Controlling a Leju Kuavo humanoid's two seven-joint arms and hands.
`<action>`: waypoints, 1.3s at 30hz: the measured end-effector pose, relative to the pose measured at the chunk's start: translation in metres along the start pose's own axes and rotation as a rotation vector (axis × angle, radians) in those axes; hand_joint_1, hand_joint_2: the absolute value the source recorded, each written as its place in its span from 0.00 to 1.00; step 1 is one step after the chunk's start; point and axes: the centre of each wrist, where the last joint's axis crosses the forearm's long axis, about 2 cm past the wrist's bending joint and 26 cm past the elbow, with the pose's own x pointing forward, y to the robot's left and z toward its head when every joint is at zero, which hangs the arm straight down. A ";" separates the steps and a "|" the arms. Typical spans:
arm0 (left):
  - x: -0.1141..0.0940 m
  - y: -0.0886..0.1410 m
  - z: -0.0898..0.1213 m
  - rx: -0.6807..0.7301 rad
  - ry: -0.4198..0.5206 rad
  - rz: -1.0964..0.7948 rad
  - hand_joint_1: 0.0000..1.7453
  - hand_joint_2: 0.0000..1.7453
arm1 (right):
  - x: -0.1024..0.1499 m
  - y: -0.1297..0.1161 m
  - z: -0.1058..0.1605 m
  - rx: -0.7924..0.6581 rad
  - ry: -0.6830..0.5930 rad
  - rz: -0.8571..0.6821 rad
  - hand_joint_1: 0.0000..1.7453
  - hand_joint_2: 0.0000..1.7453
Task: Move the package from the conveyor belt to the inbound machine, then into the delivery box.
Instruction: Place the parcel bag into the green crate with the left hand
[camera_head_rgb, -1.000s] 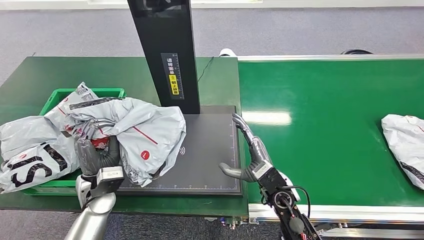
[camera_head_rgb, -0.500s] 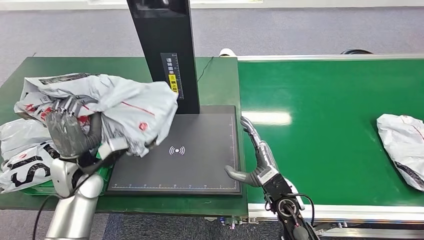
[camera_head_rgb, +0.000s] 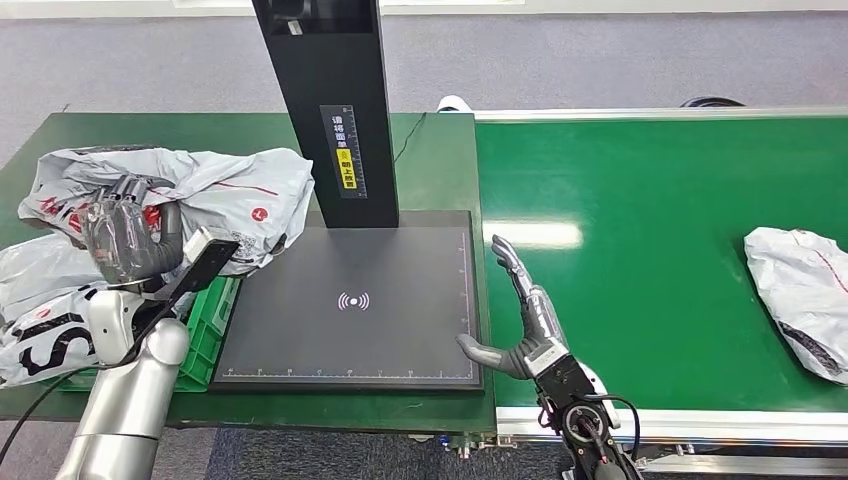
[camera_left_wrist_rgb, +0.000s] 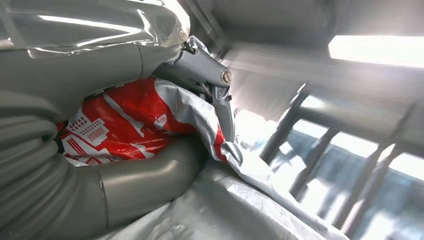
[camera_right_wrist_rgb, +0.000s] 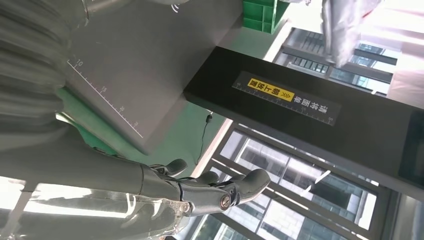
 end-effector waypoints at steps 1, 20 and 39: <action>-0.005 -0.001 0.000 -0.021 0.035 -0.012 1.00 1.00 | 0.000 0.000 0.000 0.003 0.000 -0.001 0.00 1.00; -0.098 -0.022 0.008 -0.497 0.422 -0.207 1.00 1.00 | 0.008 0.009 -0.006 0.036 0.012 0.002 0.00 1.00; -0.118 -0.034 0.005 -1.019 0.535 -0.130 1.00 1.00 | 0.011 0.004 -0.043 0.065 -0.027 0.011 0.00 1.00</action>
